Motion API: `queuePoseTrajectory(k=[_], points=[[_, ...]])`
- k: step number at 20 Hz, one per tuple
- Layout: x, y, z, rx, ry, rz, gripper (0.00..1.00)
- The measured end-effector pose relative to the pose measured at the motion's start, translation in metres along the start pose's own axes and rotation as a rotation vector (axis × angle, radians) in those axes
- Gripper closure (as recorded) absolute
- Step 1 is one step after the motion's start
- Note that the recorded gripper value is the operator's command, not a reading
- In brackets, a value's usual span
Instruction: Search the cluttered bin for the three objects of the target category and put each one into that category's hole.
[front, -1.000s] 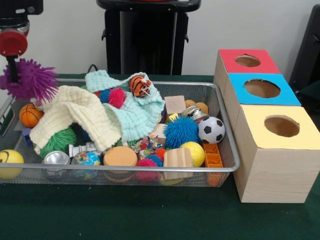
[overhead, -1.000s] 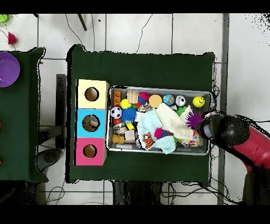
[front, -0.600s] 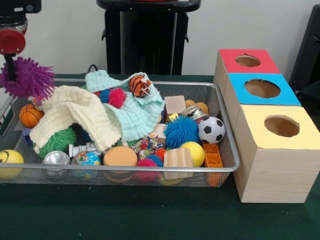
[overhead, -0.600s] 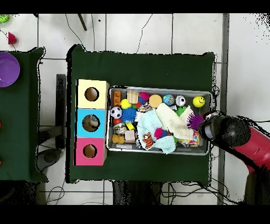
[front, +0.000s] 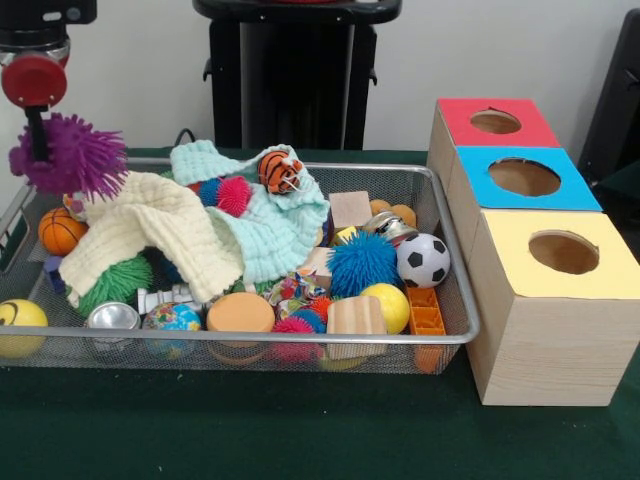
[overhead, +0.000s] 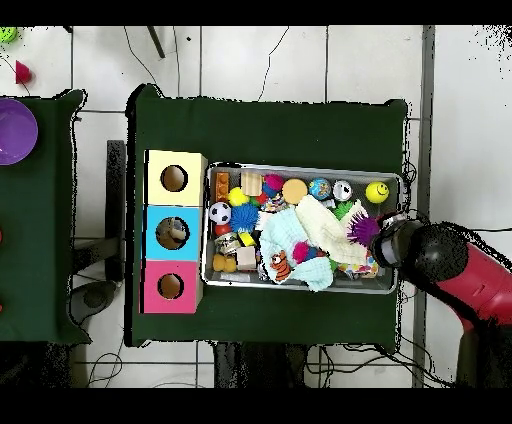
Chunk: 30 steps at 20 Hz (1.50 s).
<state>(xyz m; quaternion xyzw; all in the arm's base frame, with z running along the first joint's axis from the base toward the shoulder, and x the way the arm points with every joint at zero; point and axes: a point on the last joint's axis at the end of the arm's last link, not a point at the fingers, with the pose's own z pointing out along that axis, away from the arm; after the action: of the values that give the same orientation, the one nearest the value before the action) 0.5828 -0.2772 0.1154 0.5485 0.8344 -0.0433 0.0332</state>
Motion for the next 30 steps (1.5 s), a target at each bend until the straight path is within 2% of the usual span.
queuePoseTrajectory(k=[8,13,24,25,30], points=[[0.016,0.01,0.013,-0.057,-0.03,0.002,1.0],[0.029,0.022,0.028,-0.087,-0.039,0.004,1.0],[0.054,0.035,0.061,-0.102,-0.012,0.002,1.0],[0.056,0.035,0.068,-0.106,0.0,0.005,0.0],[0.055,0.033,0.077,-0.108,0.015,0.013,0.0]])
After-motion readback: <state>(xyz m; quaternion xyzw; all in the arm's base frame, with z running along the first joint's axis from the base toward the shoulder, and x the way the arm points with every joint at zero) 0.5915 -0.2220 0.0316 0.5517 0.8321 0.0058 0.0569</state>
